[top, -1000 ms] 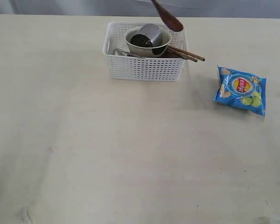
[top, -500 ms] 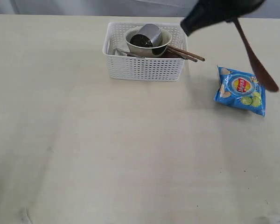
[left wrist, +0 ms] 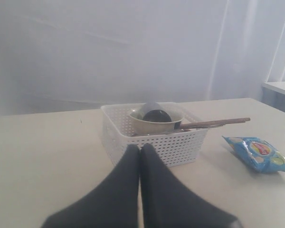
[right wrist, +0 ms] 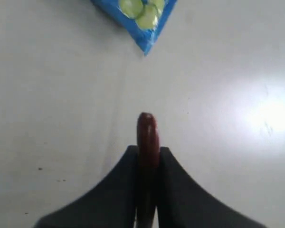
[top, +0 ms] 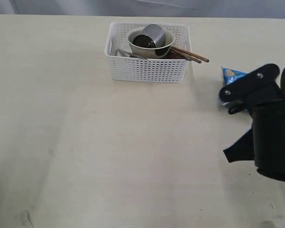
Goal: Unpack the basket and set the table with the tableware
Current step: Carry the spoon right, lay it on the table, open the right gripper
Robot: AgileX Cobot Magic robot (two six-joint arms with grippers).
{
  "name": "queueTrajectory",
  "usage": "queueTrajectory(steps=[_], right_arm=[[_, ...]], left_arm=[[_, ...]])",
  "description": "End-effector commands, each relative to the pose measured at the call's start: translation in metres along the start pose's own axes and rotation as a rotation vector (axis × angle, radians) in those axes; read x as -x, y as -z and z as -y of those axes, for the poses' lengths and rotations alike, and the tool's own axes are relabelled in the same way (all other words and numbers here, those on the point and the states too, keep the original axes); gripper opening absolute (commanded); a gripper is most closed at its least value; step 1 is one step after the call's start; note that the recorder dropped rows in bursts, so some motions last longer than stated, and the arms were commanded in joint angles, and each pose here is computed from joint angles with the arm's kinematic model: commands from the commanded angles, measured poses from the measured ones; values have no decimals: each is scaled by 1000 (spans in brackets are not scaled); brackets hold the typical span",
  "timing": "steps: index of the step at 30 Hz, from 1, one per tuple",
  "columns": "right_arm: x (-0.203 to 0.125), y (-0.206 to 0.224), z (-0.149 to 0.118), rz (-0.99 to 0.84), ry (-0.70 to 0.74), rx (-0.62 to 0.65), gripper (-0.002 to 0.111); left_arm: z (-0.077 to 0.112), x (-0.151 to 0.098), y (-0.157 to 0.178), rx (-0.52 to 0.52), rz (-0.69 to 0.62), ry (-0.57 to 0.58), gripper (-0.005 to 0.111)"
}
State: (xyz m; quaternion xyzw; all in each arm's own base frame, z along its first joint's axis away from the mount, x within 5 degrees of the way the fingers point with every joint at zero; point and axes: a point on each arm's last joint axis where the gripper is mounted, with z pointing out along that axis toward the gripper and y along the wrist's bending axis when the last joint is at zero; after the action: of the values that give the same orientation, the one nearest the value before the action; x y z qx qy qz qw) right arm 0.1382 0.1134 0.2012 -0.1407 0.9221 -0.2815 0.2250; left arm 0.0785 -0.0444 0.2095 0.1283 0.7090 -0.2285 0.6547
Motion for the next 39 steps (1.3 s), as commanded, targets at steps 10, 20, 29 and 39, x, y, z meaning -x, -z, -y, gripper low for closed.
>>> queueTrajectory(steps=[10,20,29,39], right_arm=[[-4,-53,-14,-114,-47,-122,0],[22,-67,-46,-77,-10,-113,0],[24,-75,-53,-108,9,-137,0],[22,-79,-57,-122,10,-138,0]], left_arm=[[0,-1,1,0,-5,-1,0],[0,-1,1,0,-5,-1,0],[0,-1,1,3,-5,8,0],[0,-1,1,2,-5,6,0]])
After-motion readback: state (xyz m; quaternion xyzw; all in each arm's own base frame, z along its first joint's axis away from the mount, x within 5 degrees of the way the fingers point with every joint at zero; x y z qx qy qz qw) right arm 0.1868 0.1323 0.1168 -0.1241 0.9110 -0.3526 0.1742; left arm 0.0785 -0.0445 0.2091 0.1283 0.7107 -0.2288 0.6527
